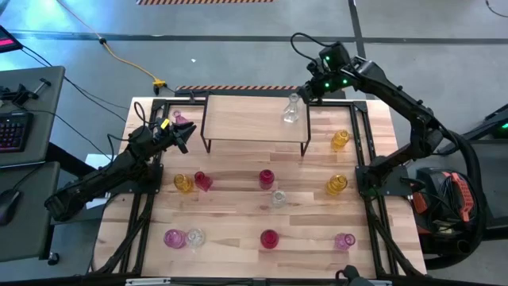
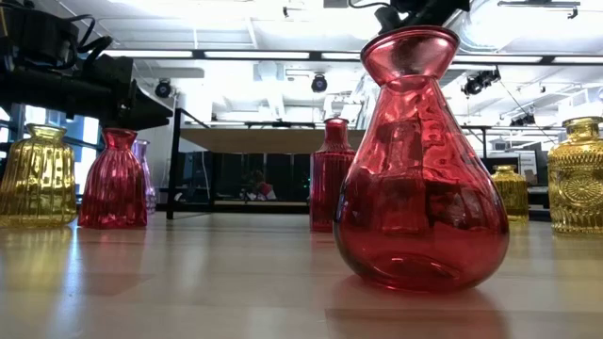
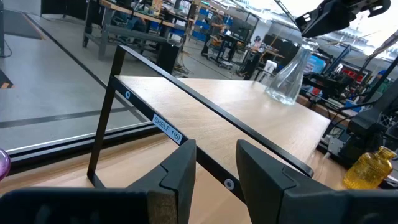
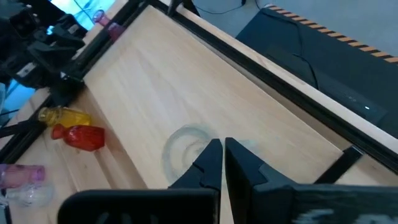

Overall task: Sort vases onto shelf
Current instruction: Put the top transparent vase on the shelf

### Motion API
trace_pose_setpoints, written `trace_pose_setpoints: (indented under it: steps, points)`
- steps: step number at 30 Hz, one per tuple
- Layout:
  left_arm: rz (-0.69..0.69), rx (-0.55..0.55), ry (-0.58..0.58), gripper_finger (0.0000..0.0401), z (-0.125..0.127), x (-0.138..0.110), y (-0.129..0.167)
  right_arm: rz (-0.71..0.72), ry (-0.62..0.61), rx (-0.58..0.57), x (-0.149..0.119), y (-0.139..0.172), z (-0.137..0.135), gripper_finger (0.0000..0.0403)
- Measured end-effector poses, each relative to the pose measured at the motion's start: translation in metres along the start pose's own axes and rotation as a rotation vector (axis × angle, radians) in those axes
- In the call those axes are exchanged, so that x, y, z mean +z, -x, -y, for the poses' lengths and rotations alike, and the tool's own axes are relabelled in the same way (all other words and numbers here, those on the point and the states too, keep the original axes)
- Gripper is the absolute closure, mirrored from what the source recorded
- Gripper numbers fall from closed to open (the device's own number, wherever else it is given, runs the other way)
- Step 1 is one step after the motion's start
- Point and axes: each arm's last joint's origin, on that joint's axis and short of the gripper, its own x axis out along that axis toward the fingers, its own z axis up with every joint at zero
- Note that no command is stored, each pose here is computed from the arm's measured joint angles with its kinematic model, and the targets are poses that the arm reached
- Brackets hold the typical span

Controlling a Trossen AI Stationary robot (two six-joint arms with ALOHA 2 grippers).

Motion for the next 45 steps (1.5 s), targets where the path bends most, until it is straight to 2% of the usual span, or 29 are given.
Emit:
trace_pose_setpoints:
  steps: [3, 12, 21, 27, 35, 45]
  points:
    - [0.0, 0.0, 0.0, 0.0294, 0.0, 0.0, 0.0, 0.001, -0.002, -0.036, 0.0, 0.0, 0.001, 0.0402]
    - [0.0, 0.0, 0.001, 0.0294, 0.0, 0.0, 0.0, 0.007, 0.0, -0.035, -0.001, 0.002, 0.0, 0.0403]
    - [0.001, 0.0, 0.001, 0.0294, 0.0, 0.0, 0.0, -0.002, 0.039, -0.007, -0.005, 0.001, -0.015, 0.0403]
    - [0.001, 0.001, 0.001, 0.0294, 0.0, 0.0, 0.0, 0.016, 0.071, -0.104, -0.006, -0.001, -0.019, 0.0402]
    - [0.001, 0.0, 0.002, 0.0294, 0.0, 0.0, 0.0, 0.019, 0.106, -0.096, -0.007, 0.012, -0.038, 0.0402]
    - [0.001, 0.0, 0.045, 0.0294, 0.0, 0.0, 0.0, -0.112, 0.119, -0.143, -0.036, 0.009, -0.059, 0.0403]
